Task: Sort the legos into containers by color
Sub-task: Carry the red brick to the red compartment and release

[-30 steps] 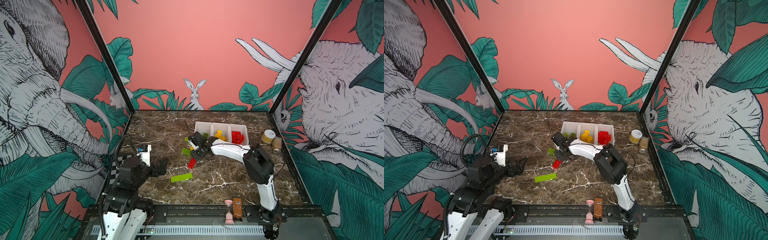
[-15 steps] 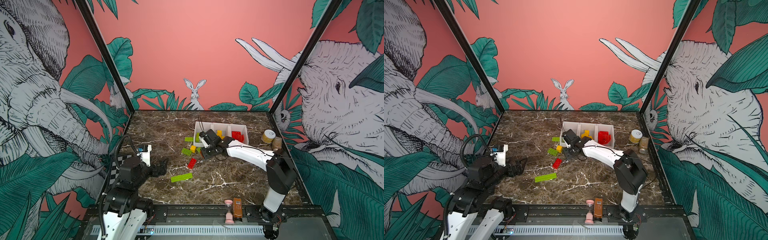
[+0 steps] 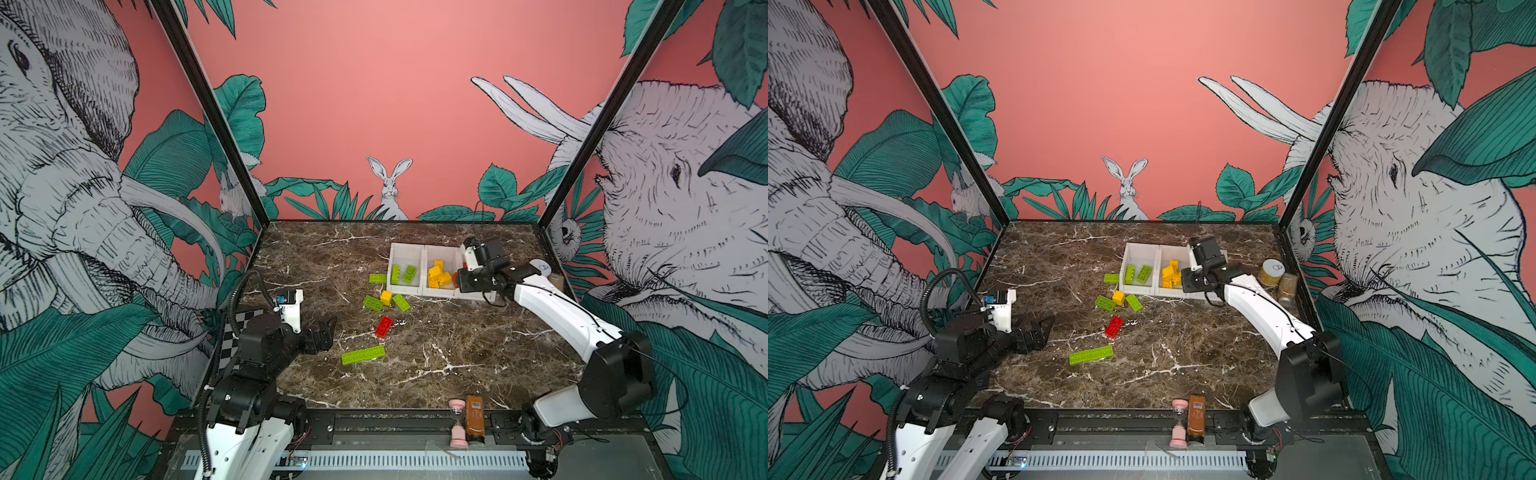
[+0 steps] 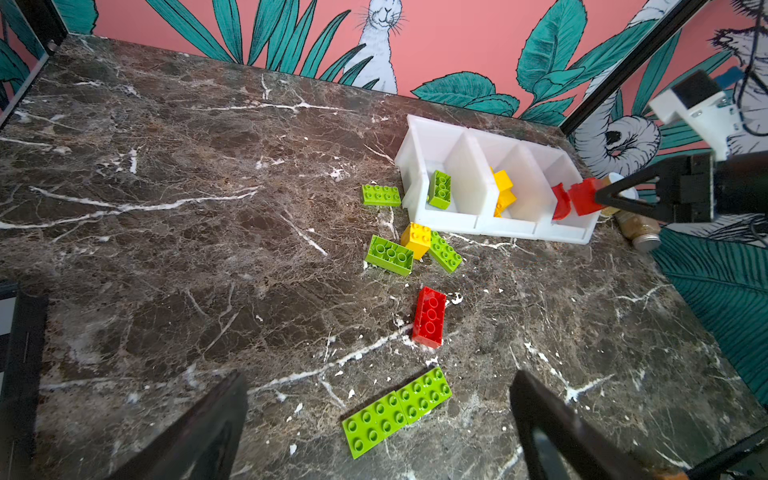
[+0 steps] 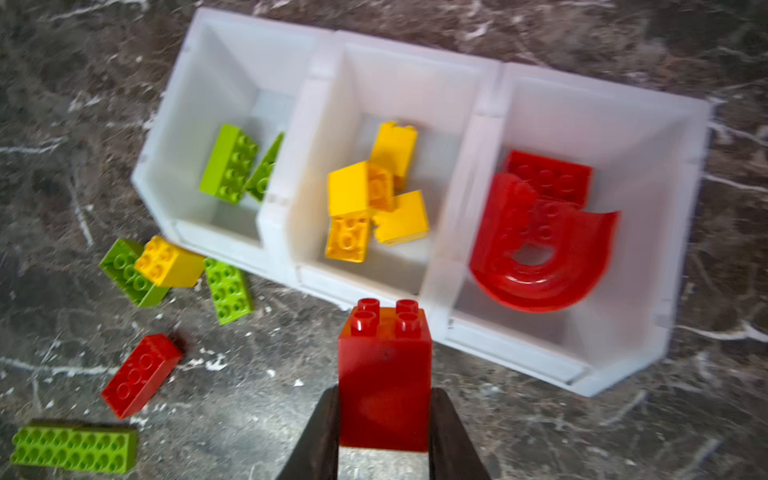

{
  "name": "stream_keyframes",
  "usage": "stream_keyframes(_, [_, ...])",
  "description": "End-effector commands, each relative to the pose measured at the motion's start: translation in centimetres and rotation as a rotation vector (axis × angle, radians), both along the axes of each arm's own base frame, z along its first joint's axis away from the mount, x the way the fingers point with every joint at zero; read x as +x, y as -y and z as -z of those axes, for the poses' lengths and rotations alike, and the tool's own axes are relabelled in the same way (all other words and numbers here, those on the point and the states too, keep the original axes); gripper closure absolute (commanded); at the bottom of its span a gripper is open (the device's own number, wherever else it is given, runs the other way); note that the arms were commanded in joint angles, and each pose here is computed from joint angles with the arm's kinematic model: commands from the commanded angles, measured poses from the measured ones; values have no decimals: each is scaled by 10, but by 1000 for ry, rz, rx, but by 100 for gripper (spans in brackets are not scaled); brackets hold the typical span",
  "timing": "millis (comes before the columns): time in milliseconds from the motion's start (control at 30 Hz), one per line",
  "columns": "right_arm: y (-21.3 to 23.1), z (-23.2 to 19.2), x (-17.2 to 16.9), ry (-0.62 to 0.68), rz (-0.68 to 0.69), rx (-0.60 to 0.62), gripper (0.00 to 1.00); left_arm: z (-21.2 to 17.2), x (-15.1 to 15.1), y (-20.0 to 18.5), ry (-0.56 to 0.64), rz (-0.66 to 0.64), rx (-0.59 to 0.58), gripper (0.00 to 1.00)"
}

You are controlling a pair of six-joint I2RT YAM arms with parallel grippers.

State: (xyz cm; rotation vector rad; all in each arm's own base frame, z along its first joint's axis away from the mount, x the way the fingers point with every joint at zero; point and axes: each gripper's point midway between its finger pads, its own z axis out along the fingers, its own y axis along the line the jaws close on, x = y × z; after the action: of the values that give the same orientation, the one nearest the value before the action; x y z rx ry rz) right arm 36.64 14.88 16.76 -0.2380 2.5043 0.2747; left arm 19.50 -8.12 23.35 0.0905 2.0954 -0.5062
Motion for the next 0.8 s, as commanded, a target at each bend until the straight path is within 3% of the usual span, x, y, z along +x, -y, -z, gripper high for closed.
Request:
stream_keyframes(0, [24,-5,17,15,23,4,77,-4,-2,1,9,9,2,1])
stream_keyframes(267, [69,6,55,-7,115,-7,78,-5,-3,1,16,13,0,1])
stream_keyframes(600, [73,23,82,-39,108,-33,78,-5,-2,1,13,11,0,1])
stream_keyframes(767, [70,31,99,-48,106,-34,70,-5,-2,1,14,9,0,1])
